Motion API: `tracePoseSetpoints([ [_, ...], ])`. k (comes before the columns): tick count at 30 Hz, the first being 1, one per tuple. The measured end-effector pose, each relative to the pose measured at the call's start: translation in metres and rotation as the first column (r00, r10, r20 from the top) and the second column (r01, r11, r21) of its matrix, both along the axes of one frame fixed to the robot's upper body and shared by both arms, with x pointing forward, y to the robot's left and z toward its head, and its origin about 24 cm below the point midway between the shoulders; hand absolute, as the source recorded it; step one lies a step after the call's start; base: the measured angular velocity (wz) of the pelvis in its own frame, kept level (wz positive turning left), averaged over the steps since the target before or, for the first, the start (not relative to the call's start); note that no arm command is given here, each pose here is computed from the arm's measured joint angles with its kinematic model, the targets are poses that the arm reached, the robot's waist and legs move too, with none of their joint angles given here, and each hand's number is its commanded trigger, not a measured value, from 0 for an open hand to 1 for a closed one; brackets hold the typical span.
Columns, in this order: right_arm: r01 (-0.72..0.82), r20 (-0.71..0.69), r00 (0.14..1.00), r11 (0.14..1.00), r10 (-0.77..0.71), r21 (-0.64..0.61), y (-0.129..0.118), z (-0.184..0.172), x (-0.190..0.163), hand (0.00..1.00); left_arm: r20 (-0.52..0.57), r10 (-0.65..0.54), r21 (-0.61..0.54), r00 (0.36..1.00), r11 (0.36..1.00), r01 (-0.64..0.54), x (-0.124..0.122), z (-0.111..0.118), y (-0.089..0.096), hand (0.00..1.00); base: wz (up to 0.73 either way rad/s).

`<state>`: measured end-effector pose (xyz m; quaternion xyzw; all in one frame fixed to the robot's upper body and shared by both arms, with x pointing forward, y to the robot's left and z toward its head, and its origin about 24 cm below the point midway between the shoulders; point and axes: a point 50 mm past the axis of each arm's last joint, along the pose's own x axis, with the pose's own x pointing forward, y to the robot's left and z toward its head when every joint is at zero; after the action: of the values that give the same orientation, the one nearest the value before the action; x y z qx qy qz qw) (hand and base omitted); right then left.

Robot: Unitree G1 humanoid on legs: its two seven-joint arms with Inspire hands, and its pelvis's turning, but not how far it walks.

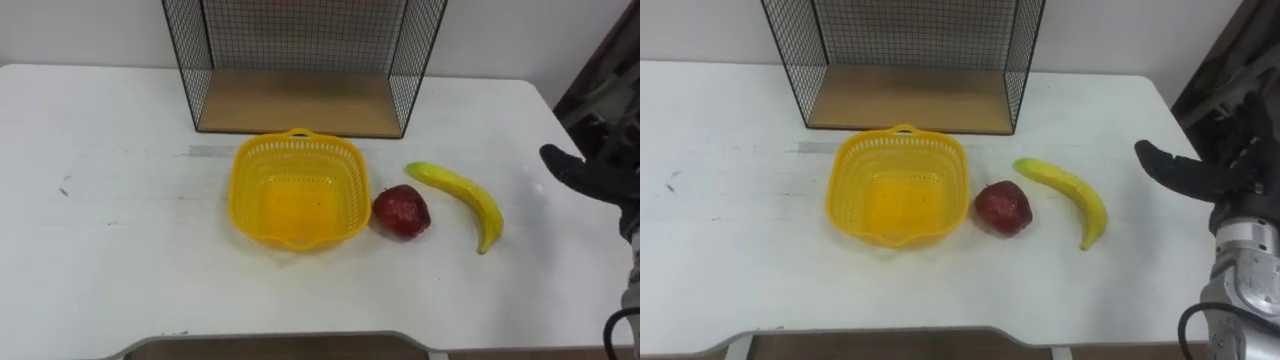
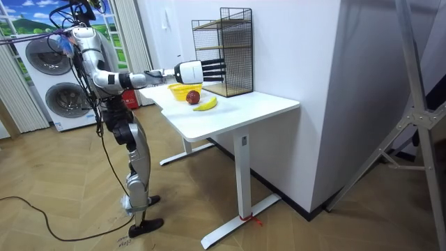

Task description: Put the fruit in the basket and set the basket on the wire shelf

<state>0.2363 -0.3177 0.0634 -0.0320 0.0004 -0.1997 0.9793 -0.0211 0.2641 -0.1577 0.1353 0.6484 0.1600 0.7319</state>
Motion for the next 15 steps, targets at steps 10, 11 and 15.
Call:
tracePoseSetpoints([
  [10,-0.167,-0.067,0.984,0.984,0.163,-0.059,0.008,-0.003,0.003,0.0,0.0,-0.023,-0.031,1.0,0.999,0.023,0.004,0.0,0.003,0.0,0.0],
  [11,-0.184,-0.071,0.981,0.981,0.179,-0.057,0.009,-0.003,0.003,0.0,0.003,-0.026,-0.03,1.0,0.999,0.026,0.005,0.001,0.004,0.0,0.0],
  [15,-0.253,-0.115,0.963,0.966,0.246,-0.057,0.014,-0.006,0.005,0.0,0.001,-0.046,-0.02,0.999,0.999,0.046,0.007,0.002,0.008,0.0,0.0],
])
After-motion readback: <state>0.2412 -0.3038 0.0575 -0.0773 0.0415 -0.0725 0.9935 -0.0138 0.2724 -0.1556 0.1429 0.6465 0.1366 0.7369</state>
